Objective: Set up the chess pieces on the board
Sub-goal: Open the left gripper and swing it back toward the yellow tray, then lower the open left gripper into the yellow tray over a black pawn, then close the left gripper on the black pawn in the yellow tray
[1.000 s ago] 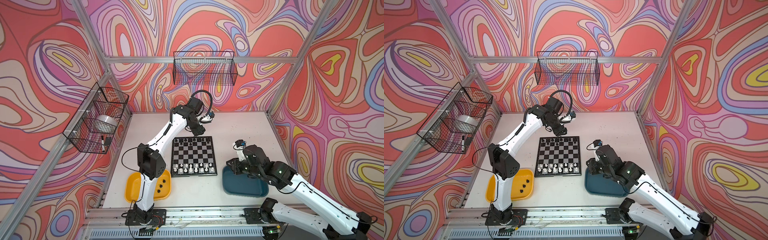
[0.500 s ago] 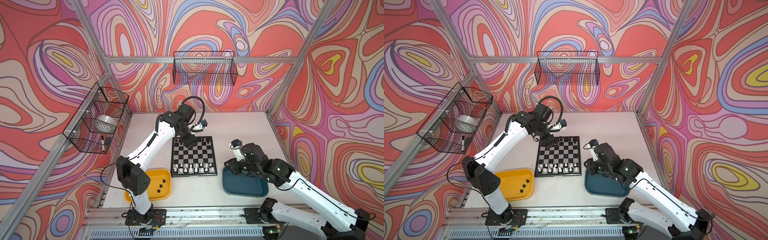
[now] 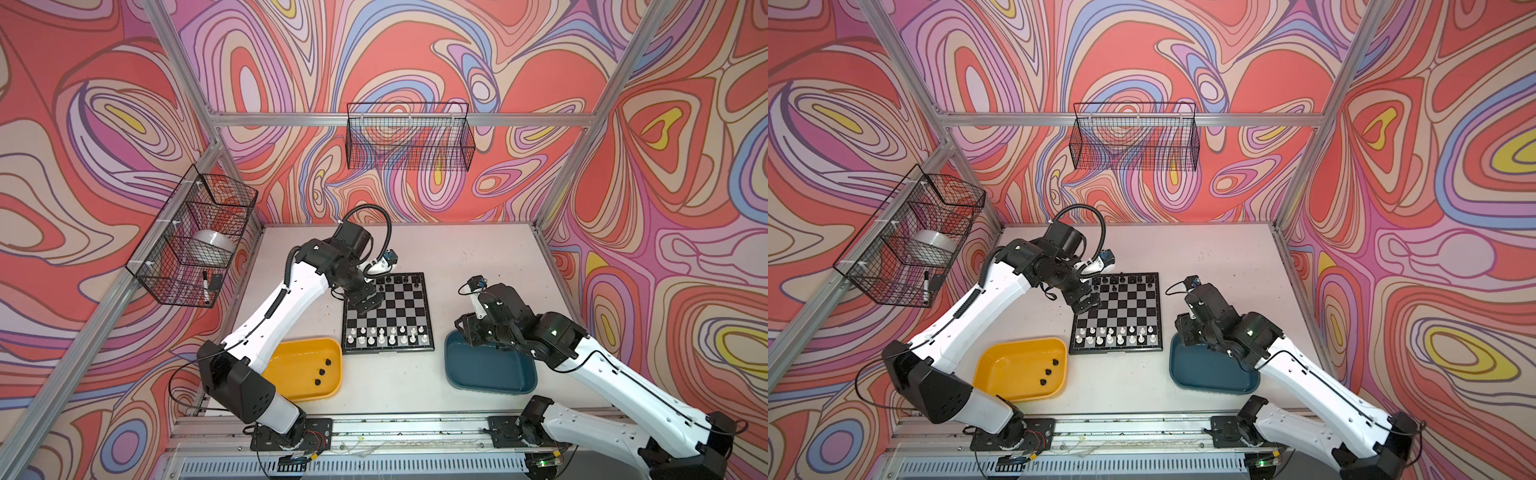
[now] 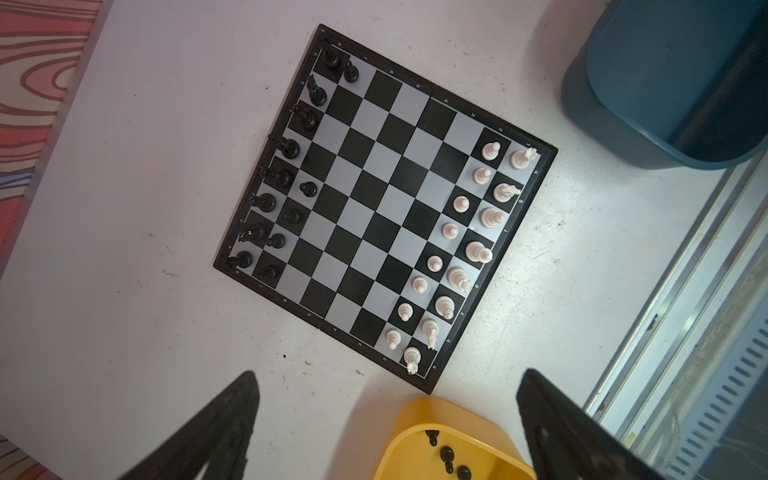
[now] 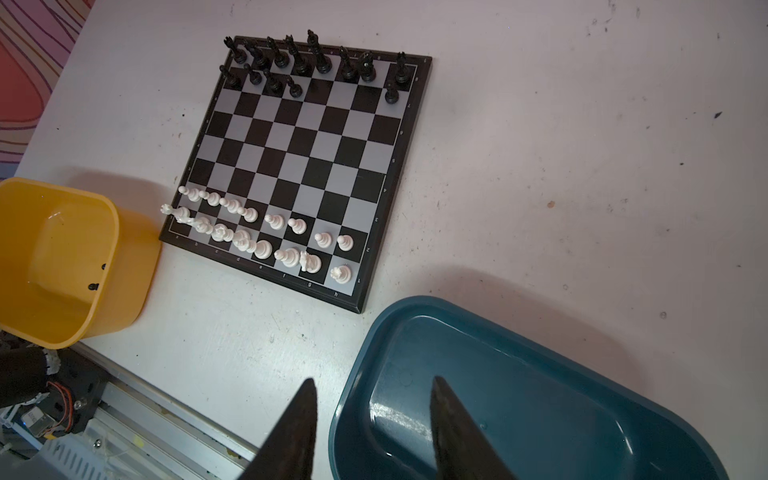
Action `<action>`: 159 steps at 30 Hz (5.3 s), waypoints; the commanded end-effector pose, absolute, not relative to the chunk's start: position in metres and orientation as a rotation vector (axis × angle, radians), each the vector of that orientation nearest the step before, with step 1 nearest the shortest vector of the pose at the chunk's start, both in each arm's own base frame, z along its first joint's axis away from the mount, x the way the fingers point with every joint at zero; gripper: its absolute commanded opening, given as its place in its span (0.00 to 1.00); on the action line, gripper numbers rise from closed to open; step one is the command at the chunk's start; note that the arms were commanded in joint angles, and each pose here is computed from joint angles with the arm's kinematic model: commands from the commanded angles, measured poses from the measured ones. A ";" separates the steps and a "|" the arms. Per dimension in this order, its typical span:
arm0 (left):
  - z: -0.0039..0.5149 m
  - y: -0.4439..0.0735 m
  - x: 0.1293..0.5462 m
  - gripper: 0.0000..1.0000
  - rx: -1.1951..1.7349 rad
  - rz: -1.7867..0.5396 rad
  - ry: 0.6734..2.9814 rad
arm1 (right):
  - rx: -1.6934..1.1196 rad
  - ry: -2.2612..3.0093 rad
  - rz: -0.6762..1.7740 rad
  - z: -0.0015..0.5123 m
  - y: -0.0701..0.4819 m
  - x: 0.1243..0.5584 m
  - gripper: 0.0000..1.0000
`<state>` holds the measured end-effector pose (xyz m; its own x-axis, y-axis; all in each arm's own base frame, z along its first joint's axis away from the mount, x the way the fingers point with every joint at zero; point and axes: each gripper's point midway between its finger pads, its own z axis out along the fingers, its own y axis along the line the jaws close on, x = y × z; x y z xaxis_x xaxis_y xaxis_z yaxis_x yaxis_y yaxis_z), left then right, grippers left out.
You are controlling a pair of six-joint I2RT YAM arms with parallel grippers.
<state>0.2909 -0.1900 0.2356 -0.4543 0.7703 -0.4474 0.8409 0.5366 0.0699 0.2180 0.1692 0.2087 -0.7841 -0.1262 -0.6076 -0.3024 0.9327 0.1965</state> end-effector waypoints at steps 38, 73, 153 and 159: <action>0.209 -0.151 0.252 0.90 1.217 -0.445 2.503 | -0.052 2.639 0.588 0.188 0.181 0.257 0.42; 0.134 -0.052 0.201 0.82 1.025 -0.140 2.691 | -0.126 2.592 0.639 0.208 0.174 0.233 0.33; 0.039 -0.066 0.187 0.45 1.263 -0.304 2.706 | -0.099 2.613 0.630 0.177 0.179 0.243 0.33; 0.035 -0.070 0.188 0.42 1.271 -0.313 2.707 | -0.095 2.612 0.627 0.178 0.177 0.242 0.33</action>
<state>0.1914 -0.0664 0.0404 -0.6474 0.7323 -0.2110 0.7603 0.6399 -0.1121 0.2451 0.1830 0.1801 -0.8959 0.0299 -0.4433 -0.1816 0.8860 0.4266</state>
